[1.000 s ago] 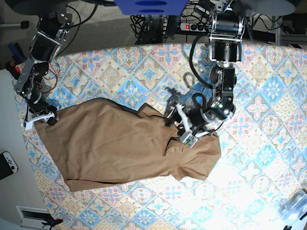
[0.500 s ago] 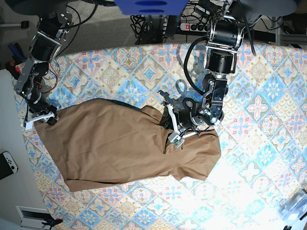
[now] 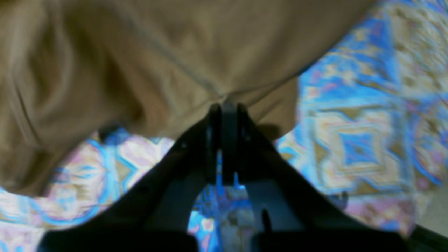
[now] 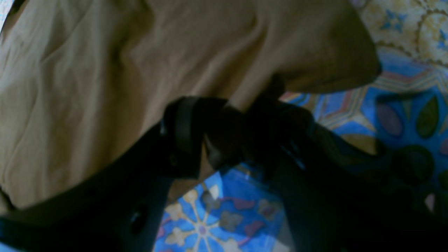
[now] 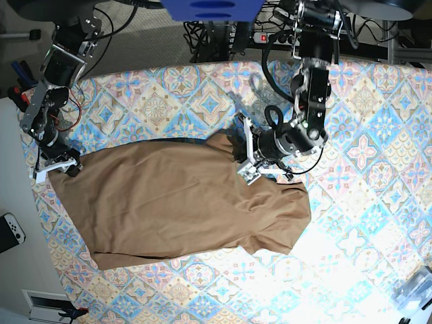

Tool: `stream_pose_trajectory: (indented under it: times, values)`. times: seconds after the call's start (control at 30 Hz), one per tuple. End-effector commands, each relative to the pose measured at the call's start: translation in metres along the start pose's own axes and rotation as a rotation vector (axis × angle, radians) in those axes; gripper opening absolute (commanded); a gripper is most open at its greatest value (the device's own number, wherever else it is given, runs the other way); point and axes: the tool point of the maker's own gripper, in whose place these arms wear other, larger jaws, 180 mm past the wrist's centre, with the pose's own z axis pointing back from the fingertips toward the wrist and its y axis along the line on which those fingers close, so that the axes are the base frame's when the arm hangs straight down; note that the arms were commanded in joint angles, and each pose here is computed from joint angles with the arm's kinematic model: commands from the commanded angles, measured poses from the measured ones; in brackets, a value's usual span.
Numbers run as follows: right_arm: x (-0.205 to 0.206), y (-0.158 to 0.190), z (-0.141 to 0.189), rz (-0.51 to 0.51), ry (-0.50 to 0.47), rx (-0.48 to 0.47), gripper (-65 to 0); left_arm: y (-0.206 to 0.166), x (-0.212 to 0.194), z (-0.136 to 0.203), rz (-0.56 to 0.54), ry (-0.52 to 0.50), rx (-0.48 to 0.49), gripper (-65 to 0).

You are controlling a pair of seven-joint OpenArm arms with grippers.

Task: Layout the t-shirt on the table in an organized manner, then fold the t-shirt properly
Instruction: 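Pull the shirt edge with the left gripper away from the right gripper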

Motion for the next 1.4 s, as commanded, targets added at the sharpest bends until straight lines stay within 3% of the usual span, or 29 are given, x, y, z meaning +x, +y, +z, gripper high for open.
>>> stream_pose_trajectory:
  times: [0.0, 0.17, 0.33, 0.57, 0.67, 0.83, 0.93, 1.07, 1.17, 1.37]
  values:
    - [-0.015, 0.002, -0.001, 0.012, 0.077, -0.001, -42.2, 0.001, 0.008, 0.008, -0.019, -0.016, 0.019, -65.0]
    - [-0.014, 0.002, -0.001, 0.013, 0.076, 0.000, -42.2, -0.016, -0.008, 0.046, -0.083, 0.054, 0.064, -65.0]
    - [-0.007, 0.004, 0.001, 0.022, 0.058, 0.002, -42.3, -0.031, -0.040, 0.046, -0.059, 0.124, 0.030, -65.0]
    - [0.006, 0.006, 0.023, 0.110, -0.007, -0.008, -42.5, -0.067, -0.088, 0.053, -0.017, 0.229, -0.050, -65.0]
    - [0.006, 0.006, 0.031, 0.140, -0.022, -0.013, -46.5, -0.083, -0.104, 0.056, 0.003, 0.263, -0.083, -65.0]
    - [0.002, 0.003, 0.043, 0.181, -0.029, -0.024, -58.6, -0.107, -0.121, 0.059, 0.023, 0.304, -0.136, -65.0]
    - [-0.003, 0.002, 0.051, 0.207, -0.029, -0.031, -65.0, -0.112, -0.128, 0.062, 0.033, 0.323, -0.145, -65.0]
    - [-0.001, -0.008, 0.079, 0.249, -0.069, -0.067, -65.0, -0.110, -0.143, 0.068, 0.028, 0.400, -0.140, -65.0]
    - [-0.010, -0.019, 0.098, 0.209, -0.102, -0.103, -65.0, -0.102, -0.157, 0.077, 0.008, 0.464, -0.128, -65.0]
    - [-0.016, -0.028, 0.108, 0.194, -0.103, -0.129, -65.0, -0.087, -0.162, 0.082, -0.003, 0.477, -0.093, -65.0]
